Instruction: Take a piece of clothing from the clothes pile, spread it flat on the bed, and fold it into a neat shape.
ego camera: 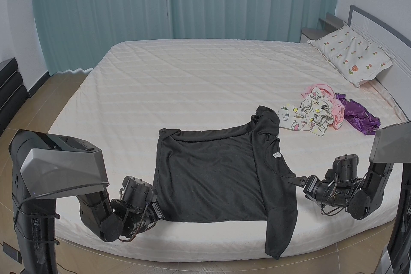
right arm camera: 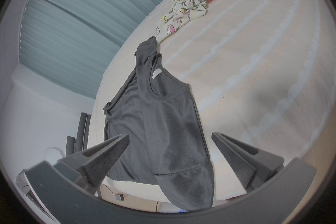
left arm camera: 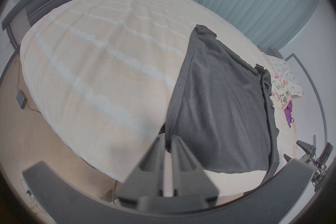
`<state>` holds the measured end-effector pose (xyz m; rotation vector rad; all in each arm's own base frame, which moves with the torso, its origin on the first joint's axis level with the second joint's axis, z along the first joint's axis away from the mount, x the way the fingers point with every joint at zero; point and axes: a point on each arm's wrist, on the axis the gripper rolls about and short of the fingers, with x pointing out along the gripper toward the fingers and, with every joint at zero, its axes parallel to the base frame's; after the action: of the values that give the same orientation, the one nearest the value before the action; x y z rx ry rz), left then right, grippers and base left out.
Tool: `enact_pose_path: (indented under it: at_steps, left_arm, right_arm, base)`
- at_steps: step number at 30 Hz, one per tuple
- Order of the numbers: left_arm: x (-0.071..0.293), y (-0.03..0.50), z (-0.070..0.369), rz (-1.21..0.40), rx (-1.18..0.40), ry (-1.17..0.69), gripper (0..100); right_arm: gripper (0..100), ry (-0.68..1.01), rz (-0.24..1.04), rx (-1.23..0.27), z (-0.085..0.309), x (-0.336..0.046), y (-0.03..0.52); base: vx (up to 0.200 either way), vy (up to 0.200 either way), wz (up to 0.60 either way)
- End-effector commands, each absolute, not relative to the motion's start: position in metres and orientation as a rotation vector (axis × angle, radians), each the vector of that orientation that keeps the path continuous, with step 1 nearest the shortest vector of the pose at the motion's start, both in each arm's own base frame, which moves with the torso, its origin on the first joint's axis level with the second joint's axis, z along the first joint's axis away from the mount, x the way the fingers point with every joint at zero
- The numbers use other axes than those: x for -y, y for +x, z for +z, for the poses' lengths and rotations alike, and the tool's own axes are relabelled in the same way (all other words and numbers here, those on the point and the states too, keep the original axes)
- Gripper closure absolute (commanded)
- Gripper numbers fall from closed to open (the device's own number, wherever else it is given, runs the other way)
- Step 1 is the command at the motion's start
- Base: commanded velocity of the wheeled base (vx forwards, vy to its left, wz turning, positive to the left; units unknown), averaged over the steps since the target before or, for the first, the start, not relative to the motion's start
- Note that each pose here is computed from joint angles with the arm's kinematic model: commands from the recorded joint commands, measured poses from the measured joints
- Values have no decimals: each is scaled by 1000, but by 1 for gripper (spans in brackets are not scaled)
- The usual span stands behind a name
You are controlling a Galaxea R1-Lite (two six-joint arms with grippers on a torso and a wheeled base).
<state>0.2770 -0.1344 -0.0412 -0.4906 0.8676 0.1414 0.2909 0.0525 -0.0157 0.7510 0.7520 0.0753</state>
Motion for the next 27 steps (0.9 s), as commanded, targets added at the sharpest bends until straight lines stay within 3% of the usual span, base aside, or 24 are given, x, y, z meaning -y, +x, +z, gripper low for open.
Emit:
enact_pose_path:
  at_steps: [1,19,20,27]
  left_arm:
    - [130,273,-45,167,-881,-482,100]
    - [109,271,-36,239,-863,-558,100]
    - [109,271,-37,240,-865,-558,100]
    - [108,270,-39,246,-872,-557,100]
  right_arm:
    - [0,734,73,-783,-23,-54,289]
    - [0,659,106,-822,-50,-67,301]
    - [100,659,106,-822,-50,-67,301]
    - [100,653,73,-815,-50,-60,302]
  base:
    - [0,0,0]
    - [0,0,0]
    - [0,0,0]
    - [0,0,0]
